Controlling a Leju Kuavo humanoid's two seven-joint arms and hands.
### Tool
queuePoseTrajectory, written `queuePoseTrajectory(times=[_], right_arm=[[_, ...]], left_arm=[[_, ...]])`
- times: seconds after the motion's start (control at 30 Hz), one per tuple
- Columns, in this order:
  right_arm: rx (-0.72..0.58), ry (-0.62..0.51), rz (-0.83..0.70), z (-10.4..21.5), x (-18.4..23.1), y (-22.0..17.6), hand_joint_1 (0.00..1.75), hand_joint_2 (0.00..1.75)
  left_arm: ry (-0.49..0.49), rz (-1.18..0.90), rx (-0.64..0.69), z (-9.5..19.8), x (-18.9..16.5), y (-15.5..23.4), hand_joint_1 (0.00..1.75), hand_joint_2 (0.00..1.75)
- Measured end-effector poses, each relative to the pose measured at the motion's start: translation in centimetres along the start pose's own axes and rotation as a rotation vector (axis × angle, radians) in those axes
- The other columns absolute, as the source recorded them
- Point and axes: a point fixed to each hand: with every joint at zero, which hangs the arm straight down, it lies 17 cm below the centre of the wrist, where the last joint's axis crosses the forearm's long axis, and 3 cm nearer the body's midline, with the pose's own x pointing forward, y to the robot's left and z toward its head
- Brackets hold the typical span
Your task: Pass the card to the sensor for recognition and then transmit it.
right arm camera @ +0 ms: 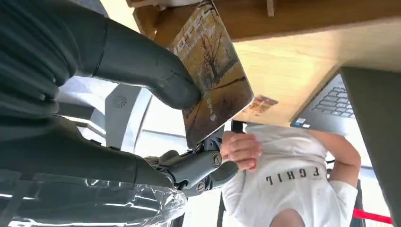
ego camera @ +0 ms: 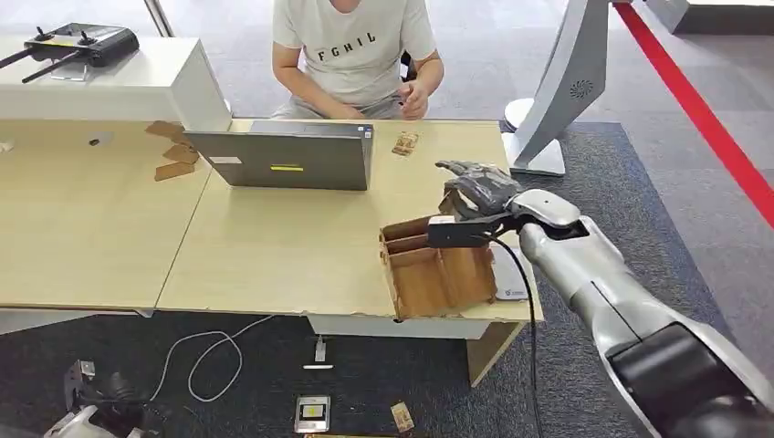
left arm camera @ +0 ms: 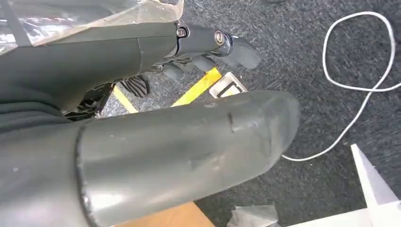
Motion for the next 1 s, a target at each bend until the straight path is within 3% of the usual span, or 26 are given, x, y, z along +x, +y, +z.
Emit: queuePoseTrajectory(times=[1.0], right_arm=[[-0.028, -0.001, -0.005, -0.31, 0.14, -1.31, 1.75, 1.75]], left_arm=[[-0.002, 0.0, 0.0, -0.01, 0.03, 0.02, 0.0, 0.0]])
